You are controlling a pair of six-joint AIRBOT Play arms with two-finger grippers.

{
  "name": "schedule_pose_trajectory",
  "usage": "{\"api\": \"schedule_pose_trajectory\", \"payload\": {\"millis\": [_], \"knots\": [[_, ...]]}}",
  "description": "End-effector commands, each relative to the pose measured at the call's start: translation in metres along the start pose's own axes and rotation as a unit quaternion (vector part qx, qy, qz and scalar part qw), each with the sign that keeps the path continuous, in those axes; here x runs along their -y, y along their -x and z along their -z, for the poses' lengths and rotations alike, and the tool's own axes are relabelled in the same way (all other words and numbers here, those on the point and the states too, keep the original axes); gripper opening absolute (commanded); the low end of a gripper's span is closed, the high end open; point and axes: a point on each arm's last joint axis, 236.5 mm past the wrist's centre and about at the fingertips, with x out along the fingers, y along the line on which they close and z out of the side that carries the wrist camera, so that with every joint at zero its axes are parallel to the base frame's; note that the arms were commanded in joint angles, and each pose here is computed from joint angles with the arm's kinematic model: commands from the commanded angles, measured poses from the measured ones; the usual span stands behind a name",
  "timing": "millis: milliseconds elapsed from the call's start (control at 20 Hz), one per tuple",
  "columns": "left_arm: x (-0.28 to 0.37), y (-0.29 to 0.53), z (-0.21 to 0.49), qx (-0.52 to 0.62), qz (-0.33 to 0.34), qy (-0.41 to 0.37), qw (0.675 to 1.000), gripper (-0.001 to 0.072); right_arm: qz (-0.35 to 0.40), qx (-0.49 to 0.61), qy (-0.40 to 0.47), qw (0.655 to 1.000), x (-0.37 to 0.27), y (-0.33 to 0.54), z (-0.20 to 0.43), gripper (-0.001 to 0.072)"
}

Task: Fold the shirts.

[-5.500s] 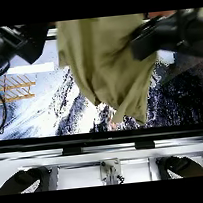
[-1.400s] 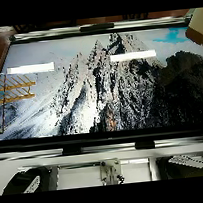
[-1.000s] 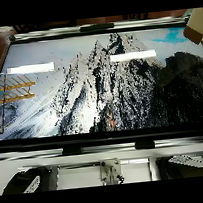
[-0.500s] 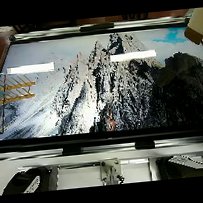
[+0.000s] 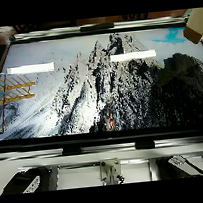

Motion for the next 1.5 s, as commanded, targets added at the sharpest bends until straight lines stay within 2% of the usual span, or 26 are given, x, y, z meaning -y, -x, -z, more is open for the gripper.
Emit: {"api": "schedule_pose_trajectory", "payload": {"millis": [0,100,300,500,700,950,1050,1150,1250,1450], "knots": [[-0.029,-0.021,0.038,-0.081,-0.040,-0.027,0.996,0.0402,-0.024,-0.130,0.050,0.990,-0.016,0.039,0.063,0.0503],[-0.056,-0.029,0.072,-0.155,-0.079,-0.045,0.984,0.0402,-0.049,-0.227,0.079,0.970,-0.029,0.056,0.109,0.0503],[-0.099,-0.034,0.137,-0.298,-0.132,-0.058,0.943,0.0402,-0.115,-0.385,0.174,0.899,-0.070,0.092,0.203,0.0502],[-0.113,-0.046,0.184,-0.387,-0.134,-0.034,0.911,0.0401,-0.170,-0.426,0.229,0.859,-0.117,0.123,0.281,0.0502],[-0.127,-0.066,0.229,-0.445,-0.164,0.036,0.880,0.0400,-0.226,-0.465,0.329,0.790,-0.159,0.163,0.375,0.0503],[-0.148,-0.042,0.295,-0.546,-0.199,-0.031,0.813,0.0398,-0.342,-0.370,0.383,0.774,-0.233,0.204,0.417,0.0502],[-0.143,-0.032,0.318,-0.551,-0.188,-0.022,0.813,0.0398,-0.385,-0.349,0.387,0.762,-0.252,0.225,0.422,0.0502],[-0.127,-0.031,0.333,-0.532,-0.163,0.001,0.831,0.0399,-0.411,-0.334,0.391,0.753,-0.263,0.239,0.425,0.0502],[-0.110,-0.035,0.340,-0.514,-0.138,0.030,0.846,0.0399,-0.423,-0.327,0.393,0.748,-0.268,0.247,0.427,0.0502],[-0.102,-0.038,0.339,-0.509,-0.125,0.042,0.850,0.0399,-0.428,-0.322,0.388,0.750,-0.271,0.247,0.425,0.0502]]}}
